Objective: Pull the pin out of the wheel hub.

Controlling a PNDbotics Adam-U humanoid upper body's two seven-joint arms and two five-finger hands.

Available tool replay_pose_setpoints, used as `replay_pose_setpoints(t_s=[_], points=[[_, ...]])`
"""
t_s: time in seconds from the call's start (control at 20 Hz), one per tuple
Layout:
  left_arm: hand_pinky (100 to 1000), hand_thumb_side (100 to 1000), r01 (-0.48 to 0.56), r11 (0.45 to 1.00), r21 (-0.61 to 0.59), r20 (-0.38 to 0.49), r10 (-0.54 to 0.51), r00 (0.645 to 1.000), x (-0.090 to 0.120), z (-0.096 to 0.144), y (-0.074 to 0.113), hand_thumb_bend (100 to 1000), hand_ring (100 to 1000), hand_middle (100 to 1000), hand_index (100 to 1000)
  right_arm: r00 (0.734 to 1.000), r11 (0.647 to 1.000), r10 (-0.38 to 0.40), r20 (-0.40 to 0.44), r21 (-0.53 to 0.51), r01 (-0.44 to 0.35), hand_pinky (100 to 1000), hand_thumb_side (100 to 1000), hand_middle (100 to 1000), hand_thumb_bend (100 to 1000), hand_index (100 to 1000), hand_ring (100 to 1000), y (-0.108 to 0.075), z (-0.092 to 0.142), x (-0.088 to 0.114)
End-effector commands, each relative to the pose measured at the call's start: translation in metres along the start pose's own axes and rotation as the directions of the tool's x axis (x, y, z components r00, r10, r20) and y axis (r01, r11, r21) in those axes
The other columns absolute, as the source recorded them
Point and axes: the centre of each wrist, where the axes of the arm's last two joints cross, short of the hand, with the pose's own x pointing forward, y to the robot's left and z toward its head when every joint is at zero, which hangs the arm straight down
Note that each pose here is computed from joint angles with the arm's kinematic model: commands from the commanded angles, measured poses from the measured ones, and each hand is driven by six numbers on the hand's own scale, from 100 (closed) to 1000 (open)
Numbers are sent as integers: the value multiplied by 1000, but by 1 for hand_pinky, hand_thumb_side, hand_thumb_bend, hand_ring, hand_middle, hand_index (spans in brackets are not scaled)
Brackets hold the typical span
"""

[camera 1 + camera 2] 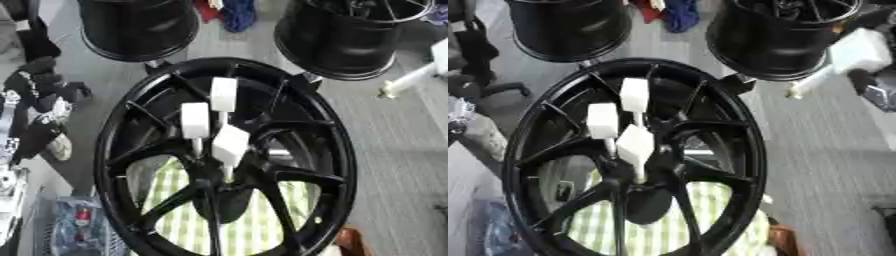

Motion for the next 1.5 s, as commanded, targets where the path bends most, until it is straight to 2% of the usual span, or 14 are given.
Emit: replay_pose_setpoints(t_s=[0.05, 0.2, 0.3, 0.4, 0.45, 0.6, 0.75, 0.85, 1.0, 1.05, 1.2, 1.25, 1.4, 1.5], points=[[784, 611, 23, 999, 22, 11, -23, 1000, 2, -3, 9, 323, 782, 817, 886, 983, 981, 13, -185, -188, -48, 578, 100, 474, 100, 576, 440, -1, 36, -31], [783, 609, 25, 999, 32, 5, -25, 1000, 1, -2, 10, 322, 780, 816, 886, 924, 951, -36, -381, -296, -85, 684, 100, 596, 100, 704, 552, 20, 81, -61], [782, 609, 24, 999, 37, 0, -24, 1000, 0, -2, 11, 319, 780, 816, 886, 870, 935, -59, -490, -332, -123, 756, 172, 735, 100, 859, 675, 33, 106, -76], [782, 609, 22, 999, 37, -3, -22, 1000, -1, -1, 10, 319, 780, 815, 886, 812, 927, -83, -578, -344, -150, 818, 246, 815, 100, 936, 758, 45, 126, -88], [782, 609, 20, 999, 37, -5, -20, 1000, -1, -1, 9, 319, 780, 815, 886, 783, 923, -100, -614, -351, -158, 853, 290, 854, 100, 960, 796, 52, 135, -94], [781, 609, 18, 999, 37, -7, -17, 1000, -2, 0, 9, 319, 780, 815, 886, 726, 906, -144, -672, -384, -176, 934, 408, 950, 103, 1000, 887, 65, 152, -104], [781, 609, 17, 999, 40, -11, -17, 1000, -2, 0, 9, 318, 780, 815, 886, 702, 882, -178, -690, -428, -197, 949, 490, 963, 151, 1000, 894, 76, 158, -109], [781, 609, 15, 999, 40, -12, -15, 1000, -2, 0, 8, 319, 780, 815, 886, 712, 869, -187, -677, -452, -201, 950, 497, 962, 156, 1000, 891, 80, 155, -108], [781, 609, 11, 999, 38, -8, -10, 1000, -2, 0, 7, 318, 780, 815, 886, 746, 852, -182, -641, -482, -207, 941, 474, 944, 136, 1000, 873, 80, 143, -103], [780, 608, 10, 999, 39, -8, -9, 1000, -2, -1, 7, 317, 780, 815, 886, 763, 845, -180, -621, -494, -203, 922, 434, 927, 100, 1000, 856, 79, 137, -101], [780, 609, 3, 999, 43, -8, -2, 1000, -2, -1, 6, 316, 780, 814, 885, 814, 830, -180, -552, -530, -176, 889, 364, 911, 100, 1000, 835, 78, 119, -91], [779, 609, 0, 999, 43, -7, 1, 1000, -1, -1, 6, 315, 780, 814, 885, 836, 827, -181, -518, -541, -157, 876, 331, 901, 100, 994, 822, 78, 111, -86], [778, 609, -11, 999, 45, -3, 11, 1000, 0, -2, 4, 299, 780, 814, 885, 896, 825, -199, -397, -562, -65, 864, 320, 898, 100, 980, 813, 83, 84, -64], [778, 607, -20, 999, 47, 0, 20, 1000, 1, -3, 2, 298, 780, 814, 883, 926, 832, -216, -309, -554, 9, 862, 324, 904, 100, 977, 810, 87, 65, -48]])
